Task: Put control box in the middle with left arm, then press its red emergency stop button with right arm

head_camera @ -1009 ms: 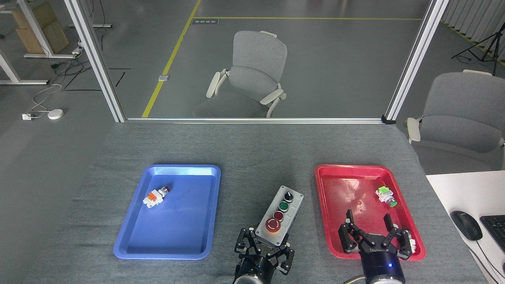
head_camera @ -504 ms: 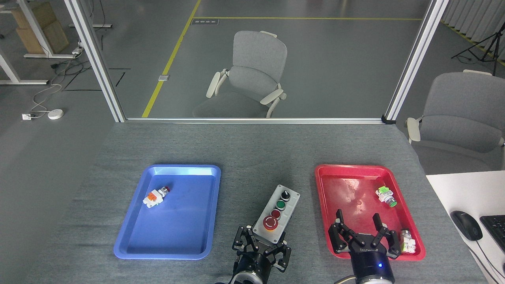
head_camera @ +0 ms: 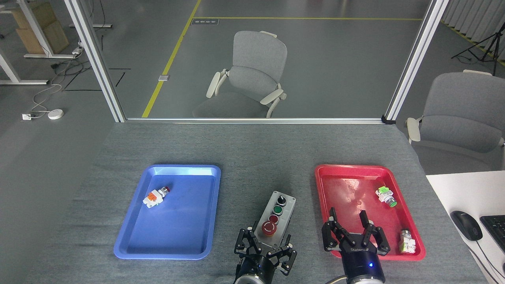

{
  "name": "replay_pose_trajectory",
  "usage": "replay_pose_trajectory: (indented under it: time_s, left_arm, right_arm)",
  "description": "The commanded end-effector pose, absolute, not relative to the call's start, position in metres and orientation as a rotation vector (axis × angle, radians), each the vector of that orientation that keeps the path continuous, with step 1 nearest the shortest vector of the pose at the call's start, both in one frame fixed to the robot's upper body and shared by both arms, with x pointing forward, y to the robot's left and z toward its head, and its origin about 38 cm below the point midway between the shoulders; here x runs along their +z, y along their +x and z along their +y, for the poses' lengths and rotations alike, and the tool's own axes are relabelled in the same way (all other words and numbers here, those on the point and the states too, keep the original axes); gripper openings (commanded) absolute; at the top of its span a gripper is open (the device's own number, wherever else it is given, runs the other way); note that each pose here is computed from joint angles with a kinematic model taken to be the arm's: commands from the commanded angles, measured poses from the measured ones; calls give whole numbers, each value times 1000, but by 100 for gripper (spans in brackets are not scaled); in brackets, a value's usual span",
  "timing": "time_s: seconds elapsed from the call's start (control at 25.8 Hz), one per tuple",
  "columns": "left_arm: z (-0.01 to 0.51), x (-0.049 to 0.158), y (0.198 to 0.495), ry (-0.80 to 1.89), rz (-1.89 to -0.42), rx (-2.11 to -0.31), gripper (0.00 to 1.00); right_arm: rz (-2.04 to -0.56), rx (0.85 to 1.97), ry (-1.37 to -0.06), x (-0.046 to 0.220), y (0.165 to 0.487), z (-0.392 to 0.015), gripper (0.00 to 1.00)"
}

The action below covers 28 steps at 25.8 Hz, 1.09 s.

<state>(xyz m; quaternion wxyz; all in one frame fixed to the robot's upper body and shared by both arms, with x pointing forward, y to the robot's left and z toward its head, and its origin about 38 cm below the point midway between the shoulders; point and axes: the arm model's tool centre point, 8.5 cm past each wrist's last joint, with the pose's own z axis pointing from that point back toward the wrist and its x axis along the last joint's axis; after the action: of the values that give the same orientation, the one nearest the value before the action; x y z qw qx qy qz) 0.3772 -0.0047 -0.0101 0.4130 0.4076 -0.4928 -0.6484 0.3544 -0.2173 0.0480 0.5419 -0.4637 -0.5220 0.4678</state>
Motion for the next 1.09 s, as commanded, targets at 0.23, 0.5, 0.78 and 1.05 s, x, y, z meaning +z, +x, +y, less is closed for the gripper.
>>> replay_pose_trajectory:
  time_s: [0.23, 0.5, 0.78, 1.05]
  left_arm:
    - [34, -14, 330, 993, -1291, -1585, 98]
    - [83, 5, 321, 1048, -1313, -1515, 99]
    - [172, 47, 327, 1159, -1316, -1333, 99]
    - [271, 102, 363, 1175, -1429, -1067, 99]
  right_arm:
    - [-1298, 1194, -1059, 48, 353, -182, 17]
    - [-1352, 1273, -1024, 48, 350, -152, 0]
    - [-1336, 1379, -941, 22, 342, -110, 0]
    - [-1323, 1423, -933, 17, 353, -83, 0]
